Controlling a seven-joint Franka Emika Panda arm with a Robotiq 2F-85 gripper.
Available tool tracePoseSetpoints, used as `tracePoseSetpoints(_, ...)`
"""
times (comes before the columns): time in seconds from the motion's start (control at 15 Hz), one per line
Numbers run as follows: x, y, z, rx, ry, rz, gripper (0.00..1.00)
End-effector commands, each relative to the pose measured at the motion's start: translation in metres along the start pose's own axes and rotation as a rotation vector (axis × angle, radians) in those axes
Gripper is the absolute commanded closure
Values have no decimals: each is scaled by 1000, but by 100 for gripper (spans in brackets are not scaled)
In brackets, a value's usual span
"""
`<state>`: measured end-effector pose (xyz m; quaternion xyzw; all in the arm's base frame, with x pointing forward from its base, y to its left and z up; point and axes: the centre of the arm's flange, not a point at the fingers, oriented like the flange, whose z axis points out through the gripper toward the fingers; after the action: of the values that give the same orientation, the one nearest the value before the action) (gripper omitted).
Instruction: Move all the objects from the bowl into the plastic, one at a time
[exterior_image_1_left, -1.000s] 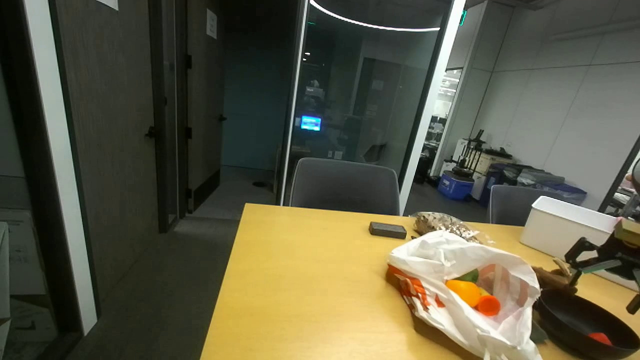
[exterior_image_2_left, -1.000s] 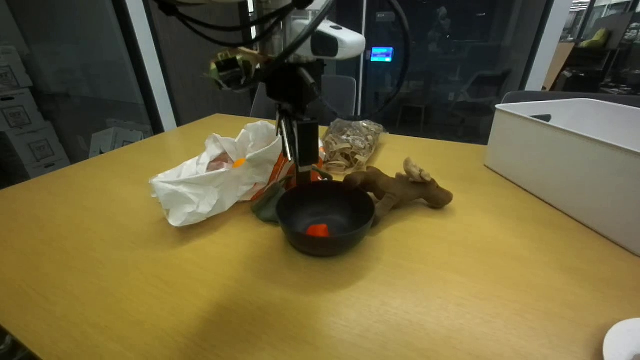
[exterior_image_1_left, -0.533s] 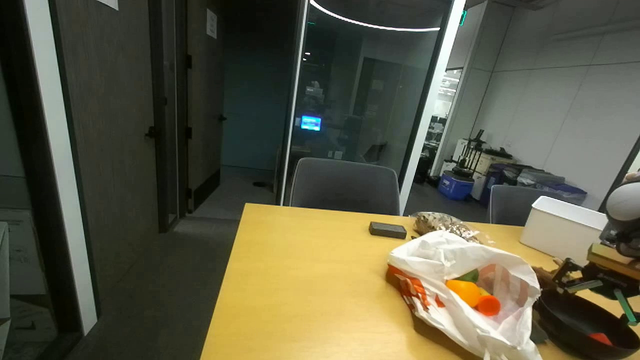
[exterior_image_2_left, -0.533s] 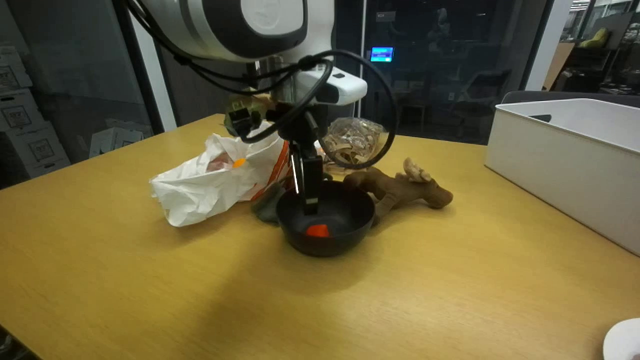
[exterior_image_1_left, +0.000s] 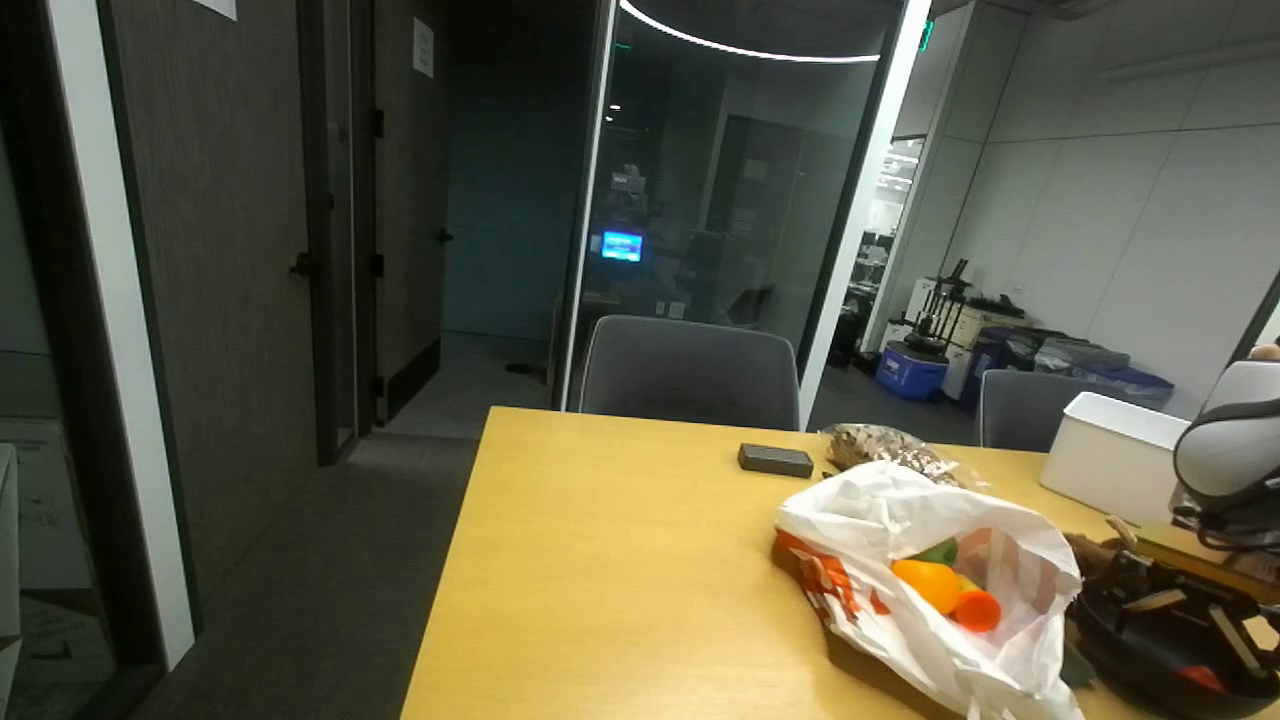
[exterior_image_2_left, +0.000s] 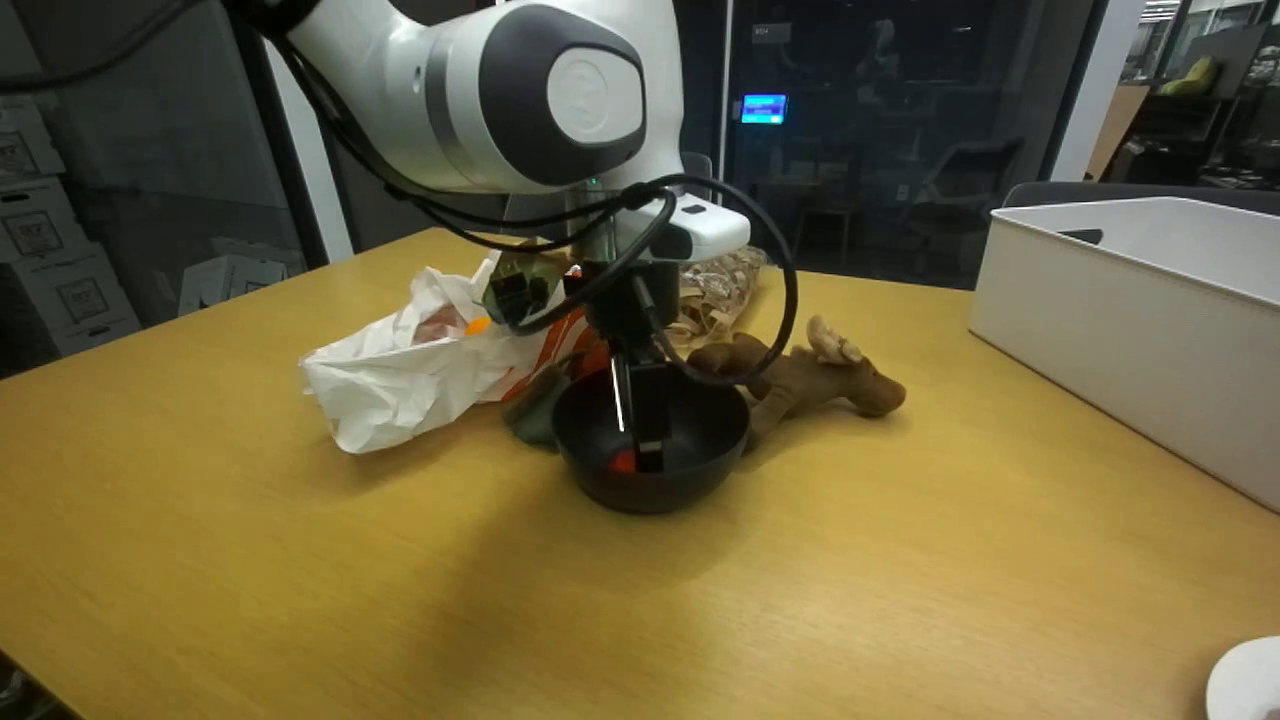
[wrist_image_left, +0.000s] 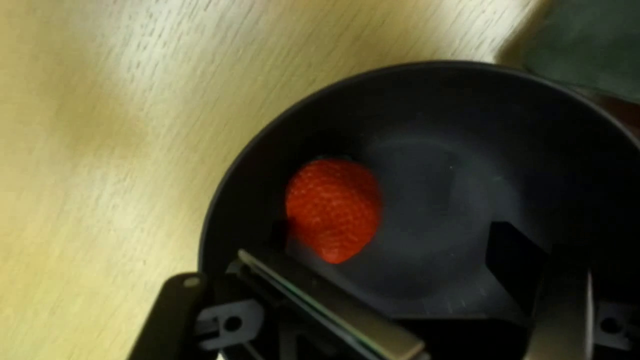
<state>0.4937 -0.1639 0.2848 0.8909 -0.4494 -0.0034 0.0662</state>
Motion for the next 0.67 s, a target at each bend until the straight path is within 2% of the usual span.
tracePoseSetpoints(0.0,7,-10,9,-30,12,25,0)
tracePoseSetpoints(0.07,7,-11,11,-36,8,23,3)
tracePoseSetpoints(0.13,7,-12,13,-36,3,24,26)
tracePoseSetpoints(0.27,6,-13,14,-39,-4,19,30)
tracePoseSetpoints(0.6,8,-12,0,-35,12,18,69)
